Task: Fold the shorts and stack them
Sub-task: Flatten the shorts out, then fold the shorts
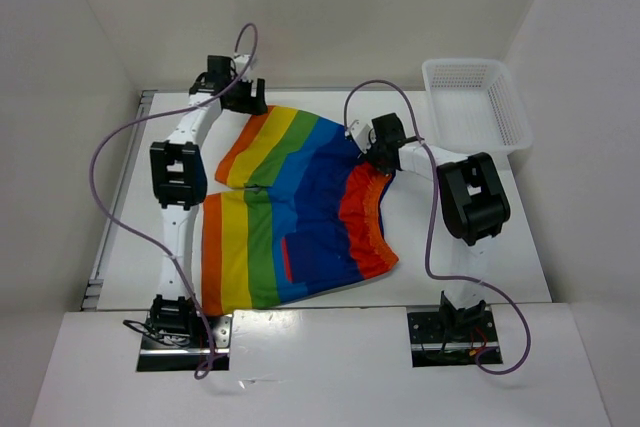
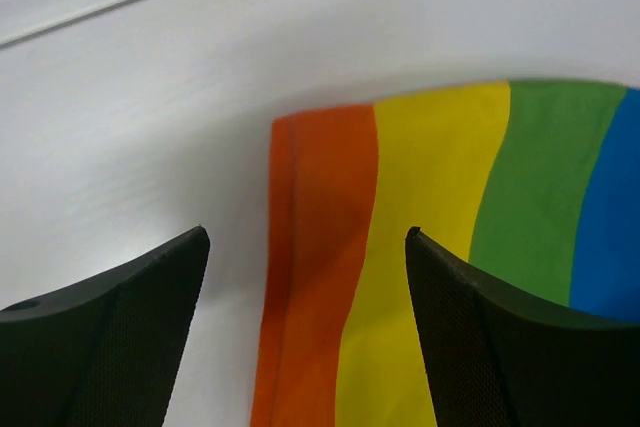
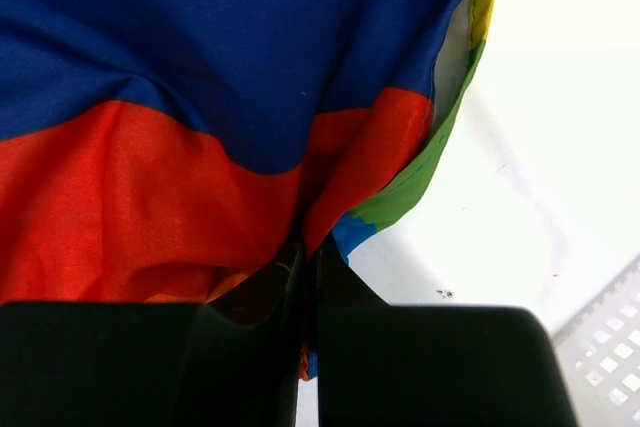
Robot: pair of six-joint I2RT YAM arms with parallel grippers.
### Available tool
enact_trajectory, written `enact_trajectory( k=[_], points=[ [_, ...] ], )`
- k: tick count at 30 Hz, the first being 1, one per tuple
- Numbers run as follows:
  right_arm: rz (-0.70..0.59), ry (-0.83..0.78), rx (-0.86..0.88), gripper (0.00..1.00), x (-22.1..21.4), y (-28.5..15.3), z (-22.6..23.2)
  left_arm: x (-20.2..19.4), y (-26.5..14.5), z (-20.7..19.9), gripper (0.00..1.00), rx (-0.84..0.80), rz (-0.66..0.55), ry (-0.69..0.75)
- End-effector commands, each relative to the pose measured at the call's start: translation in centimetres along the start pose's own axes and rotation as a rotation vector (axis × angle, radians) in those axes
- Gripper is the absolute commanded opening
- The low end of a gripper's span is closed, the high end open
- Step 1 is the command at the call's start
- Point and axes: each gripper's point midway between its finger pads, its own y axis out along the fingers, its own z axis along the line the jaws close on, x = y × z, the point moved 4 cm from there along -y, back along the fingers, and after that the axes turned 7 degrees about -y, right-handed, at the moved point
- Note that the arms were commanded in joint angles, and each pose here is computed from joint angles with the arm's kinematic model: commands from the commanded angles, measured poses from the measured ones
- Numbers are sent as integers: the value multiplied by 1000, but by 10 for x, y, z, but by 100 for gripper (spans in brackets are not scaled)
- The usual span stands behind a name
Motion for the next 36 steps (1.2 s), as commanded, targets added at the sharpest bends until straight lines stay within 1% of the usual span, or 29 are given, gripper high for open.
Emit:
enact_trajectory(
  k=[1,2,5,7,9,10,11,14,15,16,17,18,19,20,21,22,23,24,25,26,27,28,29,30,31,32,34,35,36],
  points=[
    [-65,-45,-47,0,29,-26,-15,22,14,-15,86,-54,-41,34],
    [-59,-45,-41,0,27,-26,-13,7,31,-8,86,-52,-5,21],
    [-57,-45,-40,0,26,-31,-13,17,36,-12,88,-52,-48,43],
    [-51,-45,-34,0,23,-30,-10,8,44,-29,86,-74,-23,56],
    [-51,-45,-34,0,23,-30,-10,-5,48,-33,83,-78,21,47],
    [-51,-45,-34,0,23,-30,-10,-18,50,-41,80,-85,73,40],
    [-51,-45,-34,0,23,-30,-10,-34,59,-44,70,-90,117,34],
    [-60,-44,-67,0,28,-32,-17,-46,59,-48,50,-128,171,12],
    [-67,-43,-74,0,31,-33,-20,-46,59,-48,32,-128,172,12],
    [-68,-42,-89,0,32,-33,-23,-46,59,-48,22,-128,172,12],
    [-81,-31,-125,0,38,-35,-31,-34,55,-51,14,-131,139,24],
    [-84,-29,-147,0,39,-36,-35,-24,53,-51,4,-123,104,37],
    [-79,-13,-196,0,41,-38,-43,-6,45,-47,0,-109,51,48],
    [-105,-5,-253,0,50,-42,-55,9,36,-42,0,-102,7,54],
    [-108,12,-290,0,51,-43,-61,52,11,-46,0,-92,-126,93],
    [-103,24,-356,0,55,-49,-73,73,-6,-39,0,-79,-200,106],
    [-137,37,-418,0,66,-57,-88,101,-25,-39,0,-65,-292,132],
    [-147,46,-452,0,71,-62,-96,113,-39,-37,0,-57,-319,135],
    [-166,60,-505,0,81,-73,-109,133,-65,-41,0,-52,-379,152],
    [-175,65,-524,0,85,-78,-115,141,-80,-40,0,-44,-399,153],
    [-216,75,-559,0,99,-89,-127,149,-101,-48,0,-44,-414,158],
    [-231,83,-588,0,105,-100,-135,152,-111,-51,0,-44,-414,158],
    [-243,77,-602,0,110,-105,-140,145,-115,-52,0,-43,-377,145],
    [-239,75,-598,0,111,-108,-141,147,-129,-53,0,-48,-374,142],
    [-245,67,-607,0,114,-115,-144,144,-133,-56,0,-61,-354,137],
    [-263,64,-604,0,118,-118,-146,134,-136,-58,0,-69,-303,119],
    [-275,38,-600,0,121,-133,-142,128,-151,-68,0,-95,-269,110],
    [-282,29,-585,0,124,-136,-136,115,-156,-71,0,-114,-204,87],
    [-269,12,-561,0,118,-134,-129,112,-167,-81,0,-154,-187,85]
  ],
)
